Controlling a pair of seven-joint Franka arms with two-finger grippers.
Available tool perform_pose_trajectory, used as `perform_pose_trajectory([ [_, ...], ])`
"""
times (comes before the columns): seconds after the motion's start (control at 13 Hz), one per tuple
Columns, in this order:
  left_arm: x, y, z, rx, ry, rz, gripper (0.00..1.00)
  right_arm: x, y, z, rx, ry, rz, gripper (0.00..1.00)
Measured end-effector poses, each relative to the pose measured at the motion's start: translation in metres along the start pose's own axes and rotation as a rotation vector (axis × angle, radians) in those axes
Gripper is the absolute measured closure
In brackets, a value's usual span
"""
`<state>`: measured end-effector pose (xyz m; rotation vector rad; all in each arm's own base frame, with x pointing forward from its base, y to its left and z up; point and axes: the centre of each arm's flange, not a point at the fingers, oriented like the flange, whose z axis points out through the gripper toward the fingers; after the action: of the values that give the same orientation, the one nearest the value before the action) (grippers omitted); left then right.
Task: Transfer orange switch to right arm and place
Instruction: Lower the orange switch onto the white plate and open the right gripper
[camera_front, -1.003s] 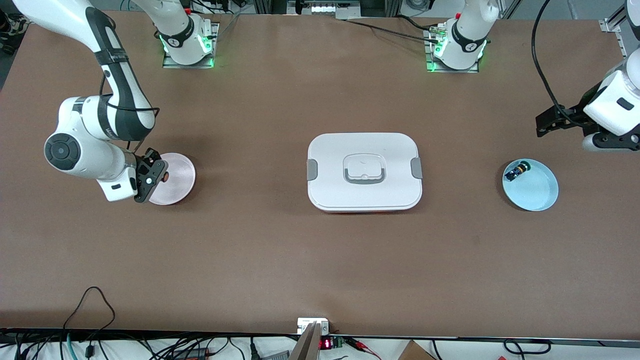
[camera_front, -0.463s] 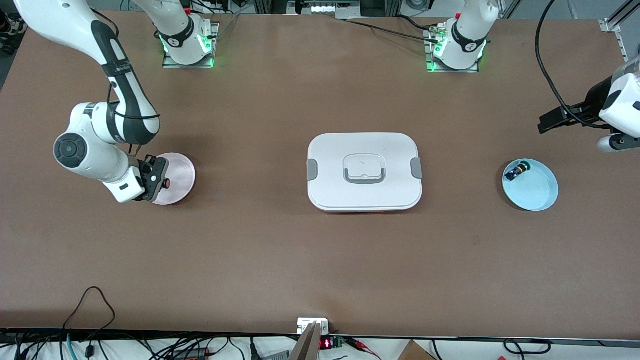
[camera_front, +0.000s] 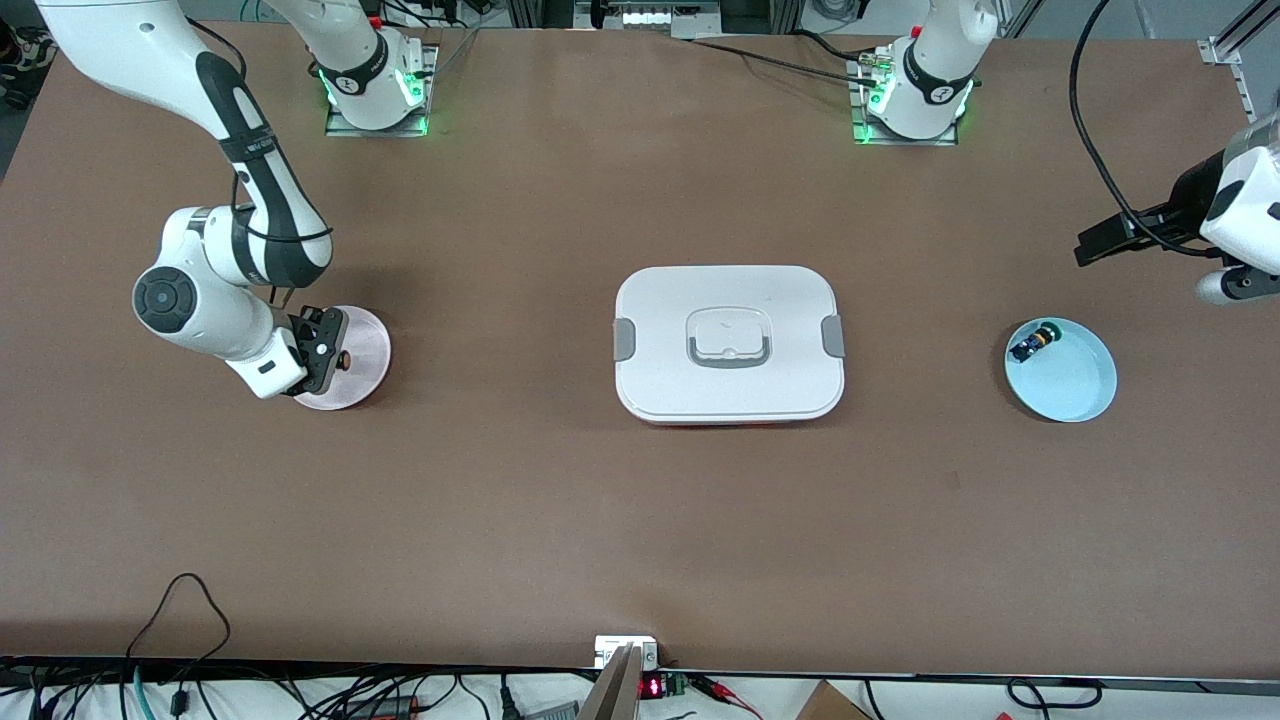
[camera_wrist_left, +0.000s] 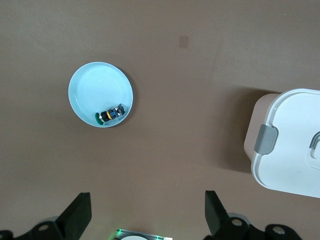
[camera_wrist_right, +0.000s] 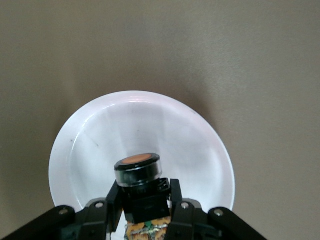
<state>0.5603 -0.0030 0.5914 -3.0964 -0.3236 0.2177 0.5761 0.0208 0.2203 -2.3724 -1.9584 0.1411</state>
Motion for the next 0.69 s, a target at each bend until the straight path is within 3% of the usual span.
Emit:
perform_pose_trajectory([
  [0.69, -0.001, 0.0, 0.0, 0.001, -0.003, -0.001, 0.0, -0.018, -0.023, 0.037, 0.009, 0.002, 0.001, 0.59],
])
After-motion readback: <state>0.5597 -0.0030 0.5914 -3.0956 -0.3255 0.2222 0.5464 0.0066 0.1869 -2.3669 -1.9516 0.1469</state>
